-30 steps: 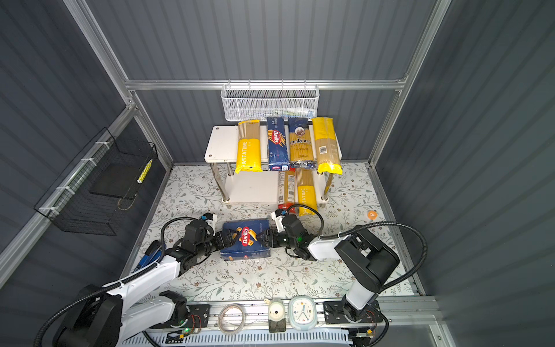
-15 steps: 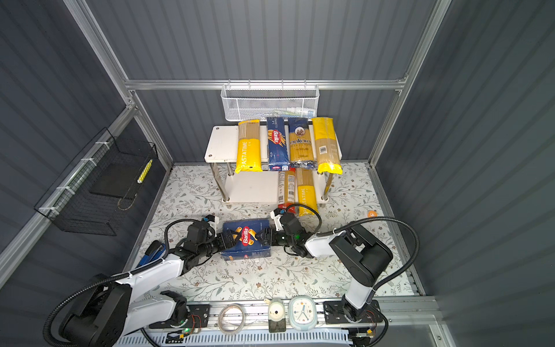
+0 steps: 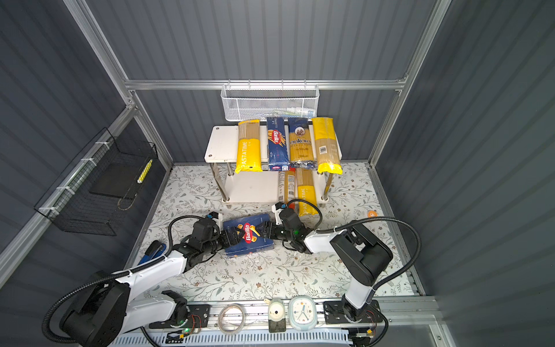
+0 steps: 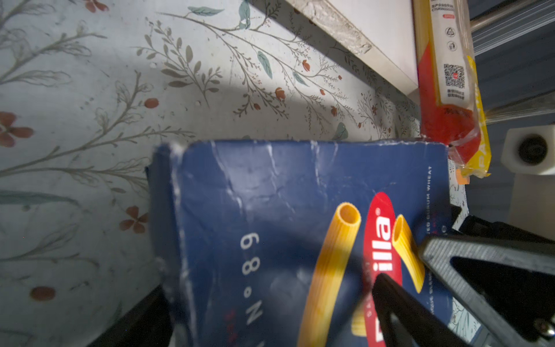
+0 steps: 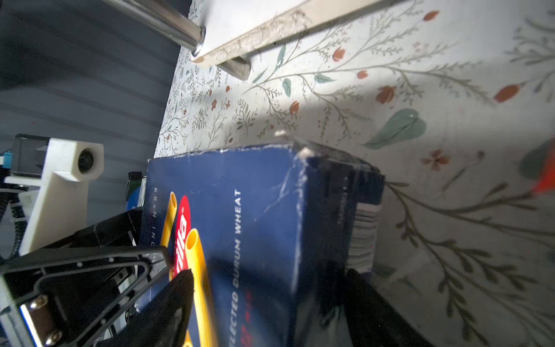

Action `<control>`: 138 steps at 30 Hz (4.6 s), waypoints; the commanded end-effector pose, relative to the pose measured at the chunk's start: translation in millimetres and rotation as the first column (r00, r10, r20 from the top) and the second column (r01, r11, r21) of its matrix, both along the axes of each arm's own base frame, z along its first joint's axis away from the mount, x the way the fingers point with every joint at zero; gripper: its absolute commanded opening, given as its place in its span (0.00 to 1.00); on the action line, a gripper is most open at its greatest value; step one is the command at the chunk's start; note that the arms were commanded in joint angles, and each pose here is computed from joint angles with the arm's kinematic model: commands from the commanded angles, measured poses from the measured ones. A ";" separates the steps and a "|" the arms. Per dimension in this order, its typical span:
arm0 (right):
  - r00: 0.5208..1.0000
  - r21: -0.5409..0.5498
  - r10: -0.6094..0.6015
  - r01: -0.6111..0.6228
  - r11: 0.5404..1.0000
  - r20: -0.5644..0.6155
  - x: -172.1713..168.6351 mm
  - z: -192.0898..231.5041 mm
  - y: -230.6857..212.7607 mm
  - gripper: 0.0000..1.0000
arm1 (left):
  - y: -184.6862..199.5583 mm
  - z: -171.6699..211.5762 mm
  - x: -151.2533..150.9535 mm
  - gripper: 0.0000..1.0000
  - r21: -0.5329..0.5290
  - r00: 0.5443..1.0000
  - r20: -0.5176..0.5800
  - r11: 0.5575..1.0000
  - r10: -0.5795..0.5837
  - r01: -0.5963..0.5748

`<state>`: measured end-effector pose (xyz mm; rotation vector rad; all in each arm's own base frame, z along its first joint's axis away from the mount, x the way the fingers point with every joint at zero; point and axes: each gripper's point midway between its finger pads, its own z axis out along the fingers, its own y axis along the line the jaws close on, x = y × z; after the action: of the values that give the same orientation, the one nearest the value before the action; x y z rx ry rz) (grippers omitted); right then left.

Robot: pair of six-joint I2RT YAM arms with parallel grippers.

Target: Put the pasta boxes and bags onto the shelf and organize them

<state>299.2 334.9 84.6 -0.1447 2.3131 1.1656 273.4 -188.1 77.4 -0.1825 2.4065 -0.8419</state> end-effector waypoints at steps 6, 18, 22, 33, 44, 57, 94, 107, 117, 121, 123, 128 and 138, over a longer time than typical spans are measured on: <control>0.970 0.211 0.136 -0.179 0.961 0.201 -10.5 109.2 48.0 0.79 | -63.9 111.6 33.3 1.00 -0.210 0.957 0.263 0.961 -0.123 0.181; 0.965 0.237 0.085 -0.146 0.960 0.247 9.8 129.1 48.7 0.79 | -79.3 142.1 60.4 1.00 -0.212 0.935 0.334 0.957 -0.118 0.196; 0.956 0.238 0.079 -0.150 0.960 0.284 10.8 139.0 46.8 0.79 | -78.9 160.4 66.2 1.00 -0.183 0.918 0.378 0.963 -0.117 0.198; 0.930 0.278 0.012 -0.122 0.953 0.368 28.7 159.2 40.5 0.80 | -80.2 180.6 82.4 1.00 -0.162 0.879 0.468 0.969 -0.089 0.185; 0.887 0.251 0.005 -0.135 0.959 0.462 36.2 182.8 40.9 0.80 | -81.7 203.4 83.3 1.00 -0.149 0.829 0.551 0.966 -0.097 0.212; 0.839 0.176 -0.022 -0.088 0.981 0.544 52.5 184.0 38.2 0.81 | -80.3 219.4 84.6 0.99 -0.109 0.758 0.644 0.968 -0.104 0.225; 0.734 -0.041 -0.032 0.082 0.996 0.679 103.8 152.3 35.8 0.84 | -96.8 193.8 124.7 1.00 0.112 0.606 0.768 0.974 -0.209 0.195; 0.721 -0.108 -0.048 0.170 0.980 0.691 125.3 120.0 30.2 0.86 | -93.4 158.3 149.8 1.00 0.228 0.623 0.742 0.967 -0.248 0.112; 0.723 -0.137 -0.072 0.226 0.964 0.687 129.0 99.9 17.7 0.88 | -83.0 123.9 158.4 1.00 0.305 0.669 0.696 0.951 -0.261 0.054; 0.730 -0.130 -0.088 0.237 0.963 0.677 131.2 98.8 12.7 0.91 | -76.5 117.2 165.3 1.00 0.341 0.704 0.659 0.940 -0.265 0.034; 0.729 -0.127 -0.093 0.241 0.962 0.678 132.6 100.3 12.1 0.91 | -72.4 118.2 170.7 0.99 0.352 0.724 0.642 0.936 -0.252 0.013; 0.730 -0.121 -0.107 0.252 0.960 0.675 136.1 102.9 9.7 0.92 | -59.7 126.2 177.2 1.00 0.367 0.736 0.640 0.929 -0.223 -0.038; 0.742 -0.120 -0.124 0.267 0.956 0.659 138.9 105.3 1.8 0.92 | -36.2 129.8 192.1 0.99 0.361 0.765 0.619 0.929 -0.179 -0.075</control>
<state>448.3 320.5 178.9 -0.2762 1.7808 0.5376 458.0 -222.6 187.8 0.2817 1.8995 -0.3591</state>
